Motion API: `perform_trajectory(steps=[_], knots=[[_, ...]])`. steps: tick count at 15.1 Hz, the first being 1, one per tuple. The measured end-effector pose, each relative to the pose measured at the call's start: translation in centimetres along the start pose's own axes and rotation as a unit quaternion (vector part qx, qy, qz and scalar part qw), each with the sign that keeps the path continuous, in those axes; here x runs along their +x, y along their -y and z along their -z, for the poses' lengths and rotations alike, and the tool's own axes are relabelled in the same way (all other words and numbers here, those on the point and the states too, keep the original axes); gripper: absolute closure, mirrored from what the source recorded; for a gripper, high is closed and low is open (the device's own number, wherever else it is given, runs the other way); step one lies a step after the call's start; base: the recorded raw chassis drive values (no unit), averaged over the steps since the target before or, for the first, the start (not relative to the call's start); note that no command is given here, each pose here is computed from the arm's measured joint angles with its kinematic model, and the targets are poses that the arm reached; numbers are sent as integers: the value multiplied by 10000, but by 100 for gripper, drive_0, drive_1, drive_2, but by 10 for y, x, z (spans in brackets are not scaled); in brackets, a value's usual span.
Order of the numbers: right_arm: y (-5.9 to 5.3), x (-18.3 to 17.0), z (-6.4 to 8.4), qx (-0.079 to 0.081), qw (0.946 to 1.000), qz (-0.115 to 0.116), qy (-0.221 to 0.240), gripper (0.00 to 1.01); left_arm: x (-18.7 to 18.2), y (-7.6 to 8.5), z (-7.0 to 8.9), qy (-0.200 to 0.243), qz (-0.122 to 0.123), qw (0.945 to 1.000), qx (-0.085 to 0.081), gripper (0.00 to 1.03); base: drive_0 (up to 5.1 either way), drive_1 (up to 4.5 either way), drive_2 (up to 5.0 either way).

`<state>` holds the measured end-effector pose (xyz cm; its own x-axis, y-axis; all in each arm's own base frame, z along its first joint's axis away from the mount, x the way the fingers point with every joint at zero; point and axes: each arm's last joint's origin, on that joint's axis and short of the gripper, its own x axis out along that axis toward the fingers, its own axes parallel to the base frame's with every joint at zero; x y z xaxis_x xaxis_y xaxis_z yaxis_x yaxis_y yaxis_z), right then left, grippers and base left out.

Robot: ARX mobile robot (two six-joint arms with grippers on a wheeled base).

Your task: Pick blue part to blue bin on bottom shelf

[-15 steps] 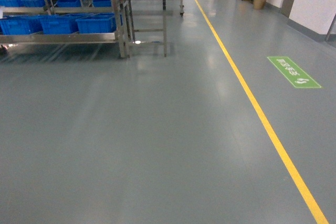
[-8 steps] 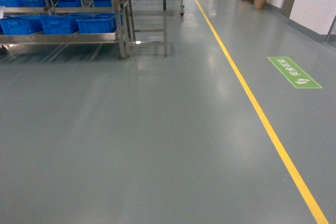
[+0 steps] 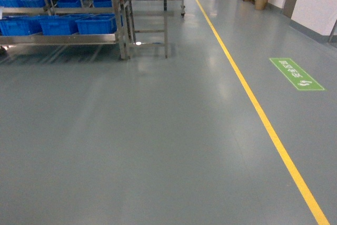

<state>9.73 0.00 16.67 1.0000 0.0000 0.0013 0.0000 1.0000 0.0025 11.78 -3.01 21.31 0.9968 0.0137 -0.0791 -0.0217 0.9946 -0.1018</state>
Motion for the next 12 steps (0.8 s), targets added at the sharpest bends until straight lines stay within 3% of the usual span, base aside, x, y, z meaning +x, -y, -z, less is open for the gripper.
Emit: perform_trajectory(steps=[12], knots=[[0, 0, 0, 0, 10000, 0, -10, 3, 0, 0, 0, 0, -4, 10000, -2, 59, -5, 409, -420]])
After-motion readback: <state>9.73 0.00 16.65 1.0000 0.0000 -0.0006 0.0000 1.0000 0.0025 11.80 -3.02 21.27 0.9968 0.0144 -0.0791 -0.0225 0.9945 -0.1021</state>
